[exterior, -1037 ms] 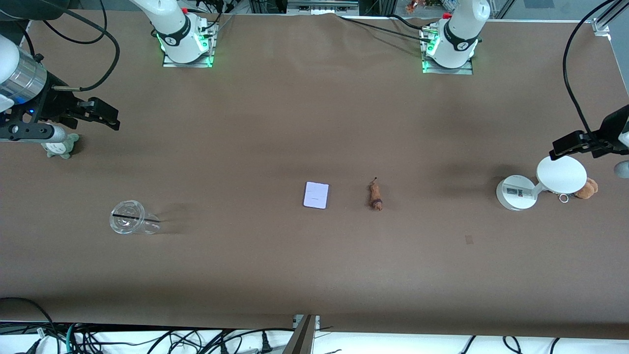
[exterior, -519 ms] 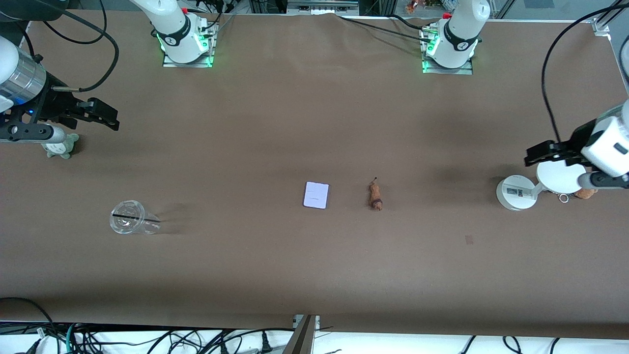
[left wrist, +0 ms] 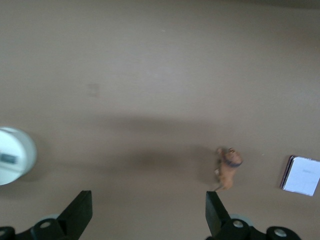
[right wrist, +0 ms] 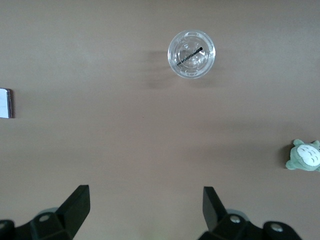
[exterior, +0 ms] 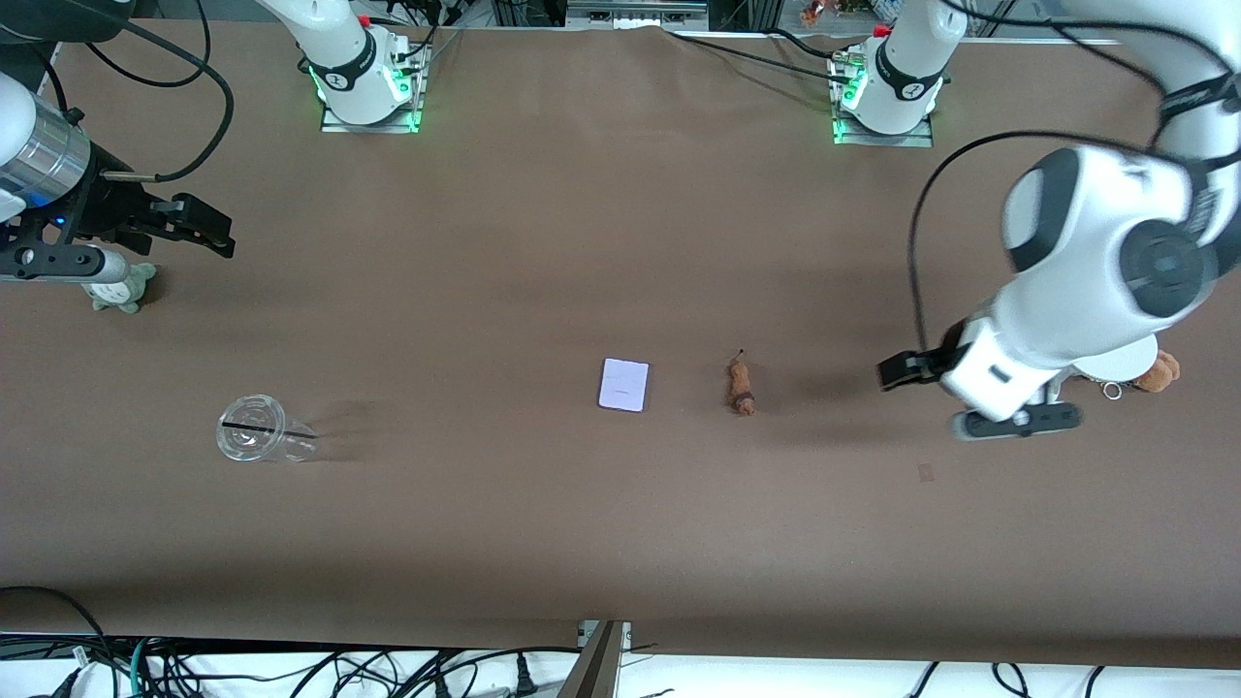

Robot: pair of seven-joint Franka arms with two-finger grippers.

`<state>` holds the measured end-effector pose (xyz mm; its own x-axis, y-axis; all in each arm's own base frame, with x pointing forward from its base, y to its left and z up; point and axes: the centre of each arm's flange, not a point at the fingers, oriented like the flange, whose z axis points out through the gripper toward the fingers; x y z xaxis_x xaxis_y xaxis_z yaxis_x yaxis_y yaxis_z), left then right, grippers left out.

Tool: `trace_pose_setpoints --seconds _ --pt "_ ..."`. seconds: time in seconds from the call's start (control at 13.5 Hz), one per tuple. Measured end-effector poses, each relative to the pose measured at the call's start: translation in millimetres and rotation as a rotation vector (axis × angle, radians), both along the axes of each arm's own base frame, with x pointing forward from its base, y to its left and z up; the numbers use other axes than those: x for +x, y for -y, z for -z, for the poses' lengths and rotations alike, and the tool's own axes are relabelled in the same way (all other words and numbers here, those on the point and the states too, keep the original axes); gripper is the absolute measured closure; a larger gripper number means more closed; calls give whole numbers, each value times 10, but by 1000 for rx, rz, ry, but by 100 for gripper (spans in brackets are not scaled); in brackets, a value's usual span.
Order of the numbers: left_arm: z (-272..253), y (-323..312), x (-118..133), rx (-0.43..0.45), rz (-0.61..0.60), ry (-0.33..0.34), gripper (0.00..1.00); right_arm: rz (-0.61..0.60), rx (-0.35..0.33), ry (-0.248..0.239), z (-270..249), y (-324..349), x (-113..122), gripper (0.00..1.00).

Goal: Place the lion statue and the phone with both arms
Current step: 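Reach the left gripper down to the brown lion statue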

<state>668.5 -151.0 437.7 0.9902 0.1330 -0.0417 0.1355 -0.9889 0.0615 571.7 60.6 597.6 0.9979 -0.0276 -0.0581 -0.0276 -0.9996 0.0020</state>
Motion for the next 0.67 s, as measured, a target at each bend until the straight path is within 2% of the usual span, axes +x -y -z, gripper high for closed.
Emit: trace_pose_setpoints --seconds 0.37,0.67 --pt "806 896 54 -14 -34 44 0 -1 -1 -12 22 -5 -5 0" --pt "1444 1492 -117 -5 -22 20 0 -1 -2 -24 56 -8 0 0"
